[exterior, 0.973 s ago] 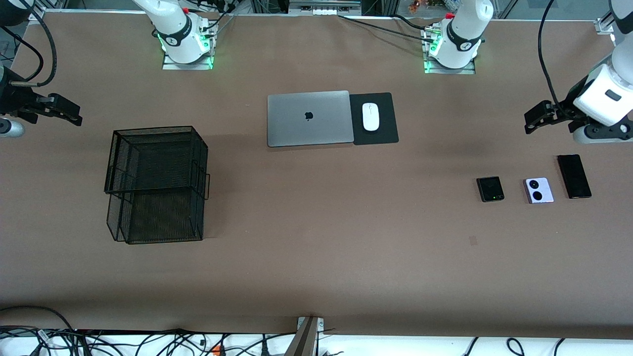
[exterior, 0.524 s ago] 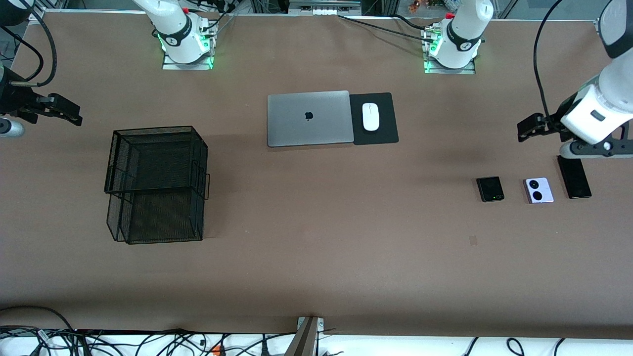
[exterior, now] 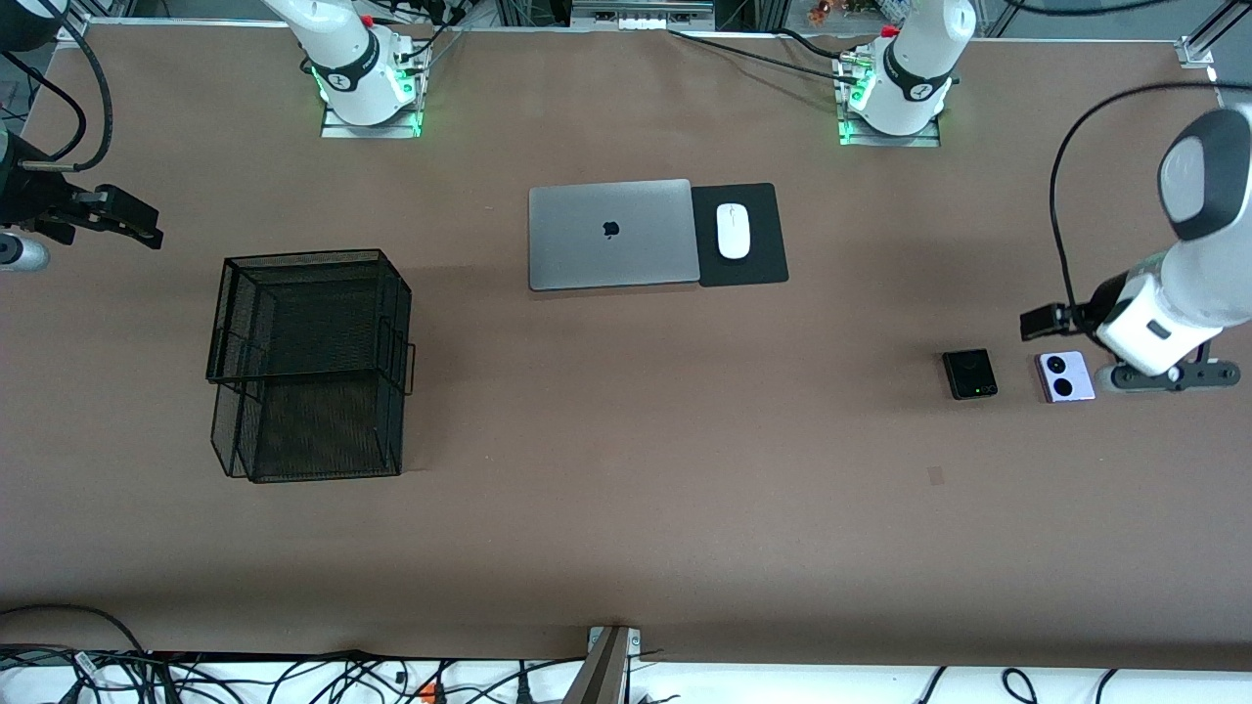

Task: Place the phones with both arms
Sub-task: 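Reach the left gripper down and grasp the small black flip phone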

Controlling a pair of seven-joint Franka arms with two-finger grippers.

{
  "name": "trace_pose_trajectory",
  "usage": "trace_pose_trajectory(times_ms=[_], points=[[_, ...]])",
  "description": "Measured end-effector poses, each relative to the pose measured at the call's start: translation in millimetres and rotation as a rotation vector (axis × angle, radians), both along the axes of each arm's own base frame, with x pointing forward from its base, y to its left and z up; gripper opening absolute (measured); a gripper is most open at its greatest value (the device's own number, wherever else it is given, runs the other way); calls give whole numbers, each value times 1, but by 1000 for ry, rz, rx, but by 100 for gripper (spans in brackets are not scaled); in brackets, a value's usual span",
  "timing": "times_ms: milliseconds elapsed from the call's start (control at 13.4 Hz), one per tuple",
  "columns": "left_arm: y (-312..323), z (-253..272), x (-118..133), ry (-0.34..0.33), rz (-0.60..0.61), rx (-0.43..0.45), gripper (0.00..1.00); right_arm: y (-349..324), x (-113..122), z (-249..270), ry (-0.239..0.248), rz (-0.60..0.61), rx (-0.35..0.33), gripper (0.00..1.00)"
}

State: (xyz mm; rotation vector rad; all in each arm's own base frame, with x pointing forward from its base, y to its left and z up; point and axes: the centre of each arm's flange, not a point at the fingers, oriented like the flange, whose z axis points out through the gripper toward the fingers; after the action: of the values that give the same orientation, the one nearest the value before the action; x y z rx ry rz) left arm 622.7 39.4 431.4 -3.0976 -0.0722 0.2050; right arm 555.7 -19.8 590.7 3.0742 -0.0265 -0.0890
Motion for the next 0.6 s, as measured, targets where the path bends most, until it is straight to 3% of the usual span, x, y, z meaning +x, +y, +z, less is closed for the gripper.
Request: trace_pose_trajectory(times_ms=[225, 599], points=[[13, -56, 8, -44, -10, -5, 100, 0, 0, 0, 0, 0, 0, 100], [24, -148, -17, -103, -1, -9, 100, 0, 0, 0, 0, 0, 0, 100]])
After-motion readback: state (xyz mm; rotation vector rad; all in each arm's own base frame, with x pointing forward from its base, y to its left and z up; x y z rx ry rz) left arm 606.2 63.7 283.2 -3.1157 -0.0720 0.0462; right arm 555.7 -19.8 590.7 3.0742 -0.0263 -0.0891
